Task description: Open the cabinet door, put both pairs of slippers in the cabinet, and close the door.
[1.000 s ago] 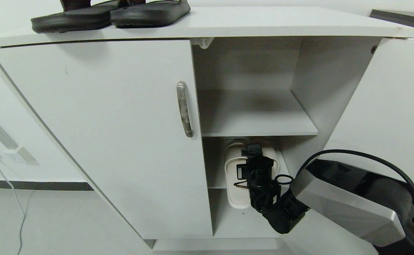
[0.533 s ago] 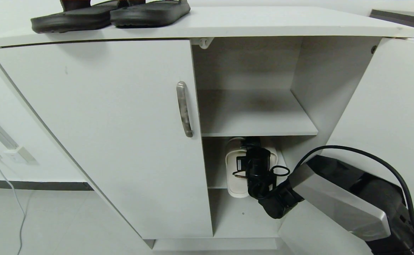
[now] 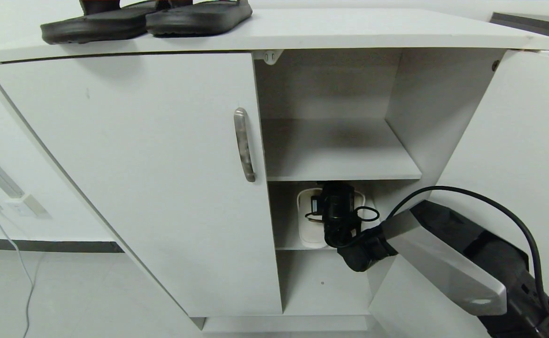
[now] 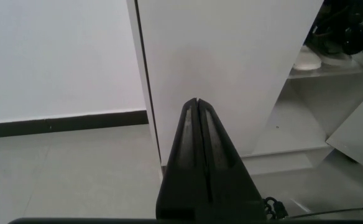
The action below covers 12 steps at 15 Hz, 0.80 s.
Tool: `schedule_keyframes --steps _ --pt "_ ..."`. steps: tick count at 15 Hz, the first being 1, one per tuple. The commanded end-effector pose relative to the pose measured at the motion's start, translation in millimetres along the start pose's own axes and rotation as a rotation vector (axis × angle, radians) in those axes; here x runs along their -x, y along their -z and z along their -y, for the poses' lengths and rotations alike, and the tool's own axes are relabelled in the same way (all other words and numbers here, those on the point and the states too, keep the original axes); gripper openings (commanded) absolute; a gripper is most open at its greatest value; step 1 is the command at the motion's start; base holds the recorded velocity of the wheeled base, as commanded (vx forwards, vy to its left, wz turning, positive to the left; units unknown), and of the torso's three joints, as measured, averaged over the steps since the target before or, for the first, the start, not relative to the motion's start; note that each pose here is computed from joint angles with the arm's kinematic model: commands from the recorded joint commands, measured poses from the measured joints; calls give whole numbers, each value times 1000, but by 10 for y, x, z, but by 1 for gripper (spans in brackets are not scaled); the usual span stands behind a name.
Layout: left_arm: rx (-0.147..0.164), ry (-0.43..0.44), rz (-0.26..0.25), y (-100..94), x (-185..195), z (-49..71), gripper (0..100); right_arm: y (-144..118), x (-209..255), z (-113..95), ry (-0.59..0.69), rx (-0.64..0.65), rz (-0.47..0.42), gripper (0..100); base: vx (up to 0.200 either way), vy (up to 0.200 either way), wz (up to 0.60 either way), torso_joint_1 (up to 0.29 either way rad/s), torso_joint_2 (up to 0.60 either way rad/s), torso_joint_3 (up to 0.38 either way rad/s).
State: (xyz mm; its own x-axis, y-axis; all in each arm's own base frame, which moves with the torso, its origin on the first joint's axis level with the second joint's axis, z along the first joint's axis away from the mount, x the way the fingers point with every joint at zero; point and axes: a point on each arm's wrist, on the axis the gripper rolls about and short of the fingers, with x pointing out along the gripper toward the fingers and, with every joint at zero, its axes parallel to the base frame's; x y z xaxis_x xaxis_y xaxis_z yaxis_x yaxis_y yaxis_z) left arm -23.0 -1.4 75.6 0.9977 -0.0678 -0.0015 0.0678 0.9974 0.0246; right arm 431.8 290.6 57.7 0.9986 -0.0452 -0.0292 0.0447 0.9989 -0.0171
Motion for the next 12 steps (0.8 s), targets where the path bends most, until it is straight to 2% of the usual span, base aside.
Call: schedule_keyframes --steps 1,12 --pt "0 0 -2 0 -1 0 0 40 -73 -31 4 -10 4 0 0 0 0 0 0 0" --pt "0 1 -2 0 -1 0 0 163 -209 7 15 -6 -4 0 0 0 0 0 0 0"
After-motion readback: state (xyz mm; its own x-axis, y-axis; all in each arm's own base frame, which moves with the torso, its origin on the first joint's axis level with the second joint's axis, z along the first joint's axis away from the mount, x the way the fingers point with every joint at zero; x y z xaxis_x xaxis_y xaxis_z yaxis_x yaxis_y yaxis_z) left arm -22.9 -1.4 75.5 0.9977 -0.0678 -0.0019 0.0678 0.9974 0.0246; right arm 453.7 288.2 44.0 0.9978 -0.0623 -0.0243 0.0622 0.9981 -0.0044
